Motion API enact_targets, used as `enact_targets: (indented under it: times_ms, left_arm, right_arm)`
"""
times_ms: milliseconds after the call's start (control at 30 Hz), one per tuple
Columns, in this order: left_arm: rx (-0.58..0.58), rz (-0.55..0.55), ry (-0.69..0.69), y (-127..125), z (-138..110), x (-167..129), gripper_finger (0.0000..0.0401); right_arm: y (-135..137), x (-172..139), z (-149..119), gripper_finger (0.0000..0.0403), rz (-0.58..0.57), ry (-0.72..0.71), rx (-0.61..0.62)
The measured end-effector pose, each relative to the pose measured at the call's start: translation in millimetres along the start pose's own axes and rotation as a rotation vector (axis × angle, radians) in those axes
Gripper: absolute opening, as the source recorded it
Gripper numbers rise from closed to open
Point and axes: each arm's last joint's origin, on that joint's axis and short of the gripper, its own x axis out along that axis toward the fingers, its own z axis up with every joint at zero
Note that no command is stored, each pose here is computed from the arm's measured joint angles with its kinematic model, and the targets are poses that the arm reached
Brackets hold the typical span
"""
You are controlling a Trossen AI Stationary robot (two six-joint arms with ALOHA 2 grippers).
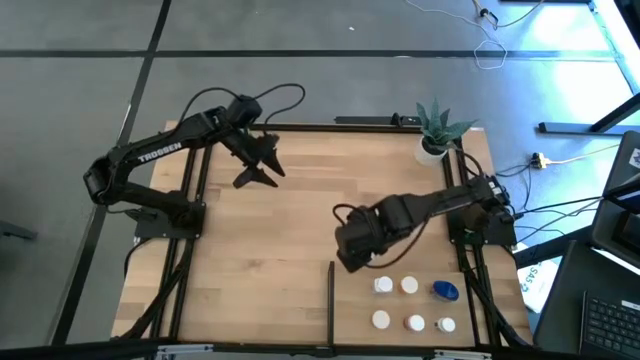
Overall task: Pick and place medicine bottles onto shelf by color
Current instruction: Put the white pill bottle onto the shelf
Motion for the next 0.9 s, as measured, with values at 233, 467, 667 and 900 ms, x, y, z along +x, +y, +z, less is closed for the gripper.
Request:
enact_targets:
  times_ms: [233, 467, 667, 900]
  left_arm:
    - [0.046, -0.044, 0.010, -8.7, 2.9, 8.8, 0.0190]
    - [0.075, -0.063, 0.014, -12.8, 4.0, 12.8, 0.0190]
    - [0.077, -0.066, 0.014, -13.3, 4.2, 13.3, 0.0190]
    - [0.077, -0.065, 0.015, -13.3, 4.1, 13.2, 0.0190]
  right_arm:
    - [19.4, 1.1, -24.5, 0.0187, 0.134, -0.009, 0.064]
    - [34.5, 17.2, -49.2, 0.0187, 0.138, 0.038, 0.052]
    - [49.2, 31.0, -59.2, 0.0187, 0.182, 0.046, 0.020]
    - [57.7, 48.1, -72.1, 0.0187, 0.158, 0.067, -0.012]
